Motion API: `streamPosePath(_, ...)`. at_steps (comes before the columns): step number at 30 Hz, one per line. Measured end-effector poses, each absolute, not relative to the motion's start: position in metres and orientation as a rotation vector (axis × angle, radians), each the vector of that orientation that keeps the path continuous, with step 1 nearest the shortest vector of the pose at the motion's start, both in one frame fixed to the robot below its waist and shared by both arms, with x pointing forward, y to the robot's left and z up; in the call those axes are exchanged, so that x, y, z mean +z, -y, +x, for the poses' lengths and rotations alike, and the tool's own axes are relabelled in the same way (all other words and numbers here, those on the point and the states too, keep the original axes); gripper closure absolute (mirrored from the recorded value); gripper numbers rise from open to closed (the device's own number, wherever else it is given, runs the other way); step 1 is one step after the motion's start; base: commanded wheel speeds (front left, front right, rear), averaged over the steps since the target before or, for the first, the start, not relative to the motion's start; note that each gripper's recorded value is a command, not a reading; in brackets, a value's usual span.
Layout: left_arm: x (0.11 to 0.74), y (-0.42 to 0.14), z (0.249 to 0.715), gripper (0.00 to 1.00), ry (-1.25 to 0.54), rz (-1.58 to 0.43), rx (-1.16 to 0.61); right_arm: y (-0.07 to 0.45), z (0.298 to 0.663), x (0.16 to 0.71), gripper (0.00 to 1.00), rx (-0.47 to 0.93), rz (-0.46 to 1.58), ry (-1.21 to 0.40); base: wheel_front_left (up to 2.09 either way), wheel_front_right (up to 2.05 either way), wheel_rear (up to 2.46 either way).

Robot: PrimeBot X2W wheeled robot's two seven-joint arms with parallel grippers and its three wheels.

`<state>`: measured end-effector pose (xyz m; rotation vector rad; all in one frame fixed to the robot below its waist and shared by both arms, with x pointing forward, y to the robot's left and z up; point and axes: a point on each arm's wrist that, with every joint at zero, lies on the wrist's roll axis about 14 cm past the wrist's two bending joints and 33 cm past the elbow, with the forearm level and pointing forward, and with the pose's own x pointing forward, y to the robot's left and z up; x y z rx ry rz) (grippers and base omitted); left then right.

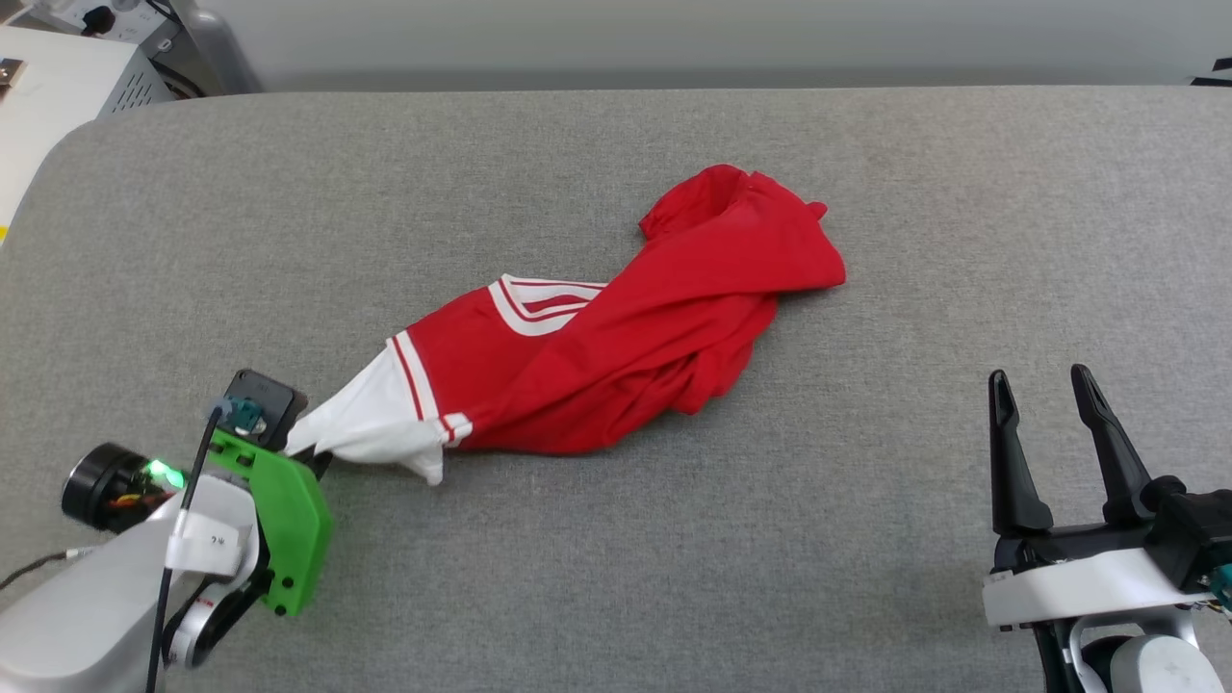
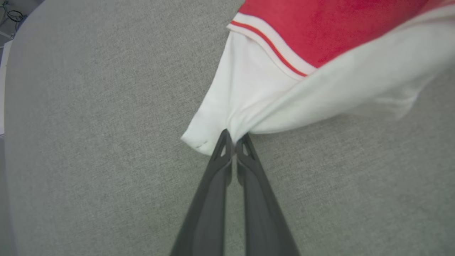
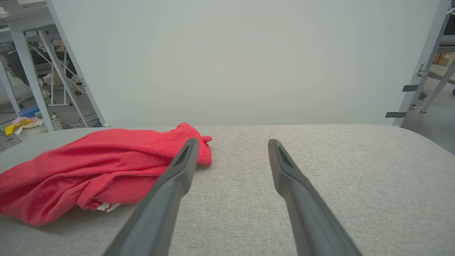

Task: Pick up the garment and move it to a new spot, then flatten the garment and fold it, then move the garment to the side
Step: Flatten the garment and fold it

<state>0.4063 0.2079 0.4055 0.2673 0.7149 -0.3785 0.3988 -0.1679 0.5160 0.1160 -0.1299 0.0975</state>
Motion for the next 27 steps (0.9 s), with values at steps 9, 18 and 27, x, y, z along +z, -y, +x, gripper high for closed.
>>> streamPosePath(9,0.369,-0.214,0.369,1.00,-0.857,0.166,-0.325,0.170,0.397,0.513,0.00,0.092,0.106,0.119,0.00,0.00,0.00)
streamPosePath(18,0.414,-0.190,0.392,0.00,-0.535,0.130,-0.325,0.171,0.385,0.520,0.00,0.089,0.100,0.133,0.00,0.00,0.00)
streamPosePath(27,0.481,-0.170,0.392,0.00,-0.210,0.072,-0.268,0.167,0.373,0.532,0.00,0.106,0.100,0.165,0.00,0.00,0.00)
